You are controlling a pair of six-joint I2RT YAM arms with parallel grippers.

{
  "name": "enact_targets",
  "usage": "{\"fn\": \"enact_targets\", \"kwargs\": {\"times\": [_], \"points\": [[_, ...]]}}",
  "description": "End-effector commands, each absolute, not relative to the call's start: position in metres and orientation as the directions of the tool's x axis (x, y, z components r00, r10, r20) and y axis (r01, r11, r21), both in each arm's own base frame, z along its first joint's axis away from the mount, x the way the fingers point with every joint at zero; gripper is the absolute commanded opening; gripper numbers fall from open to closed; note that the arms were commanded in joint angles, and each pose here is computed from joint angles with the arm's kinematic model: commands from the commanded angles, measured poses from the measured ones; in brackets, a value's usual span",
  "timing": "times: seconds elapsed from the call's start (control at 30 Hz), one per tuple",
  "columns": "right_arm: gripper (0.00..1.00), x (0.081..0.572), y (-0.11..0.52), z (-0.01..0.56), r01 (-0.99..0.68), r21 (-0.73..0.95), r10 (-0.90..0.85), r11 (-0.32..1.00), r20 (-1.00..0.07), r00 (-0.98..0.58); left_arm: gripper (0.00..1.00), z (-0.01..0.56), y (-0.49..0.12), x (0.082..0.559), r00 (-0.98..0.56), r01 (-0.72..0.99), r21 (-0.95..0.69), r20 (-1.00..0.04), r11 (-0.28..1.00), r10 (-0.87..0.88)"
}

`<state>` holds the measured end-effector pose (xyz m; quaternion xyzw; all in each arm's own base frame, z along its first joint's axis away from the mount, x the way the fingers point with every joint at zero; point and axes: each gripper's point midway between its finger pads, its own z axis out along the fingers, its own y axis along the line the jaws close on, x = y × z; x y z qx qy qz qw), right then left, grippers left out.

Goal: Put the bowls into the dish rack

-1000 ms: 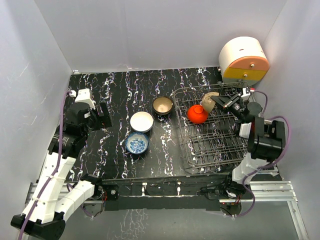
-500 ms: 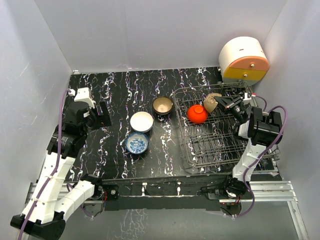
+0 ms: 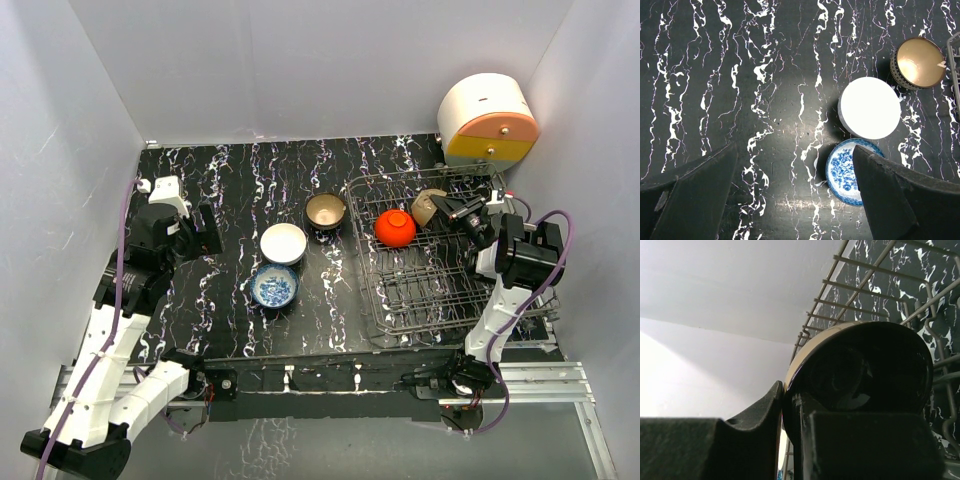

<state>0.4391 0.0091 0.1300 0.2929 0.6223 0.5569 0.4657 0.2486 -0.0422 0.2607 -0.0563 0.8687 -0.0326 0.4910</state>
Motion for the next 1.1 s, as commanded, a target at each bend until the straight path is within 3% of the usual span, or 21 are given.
{"fn": "enact_targets", "kwargs": {"times": [0.0, 0.6, 1.07], "points": [[0.12, 0.443, -0.008, 0.142, -0.168, 0.947, 0.896, 0.273, -0.314, -0.314, 0.97, 0.277, -0.04, 0.245, -0.481, -0.06, -0.106, -0.868, 0.993, -0.122], [0.28, 0.403, -0.021, 0.114, -0.012, 0.973, 0.943, 0.232, -0.228, -0.242, 0.97, 0.274, -0.042, 0.244, -0.485, -0.051, -0.118, -0.865, 0.992, -0.128], [0.37, 0.379, -0.059, 0.109, 0.193, 0.932, 0.949, 0.308, -0.286, -0.132, 0.97, 0.27, -0.044, 0.242, -0.488, -0.051, -0.137, -0.861, 0.989, -0.144]]}}
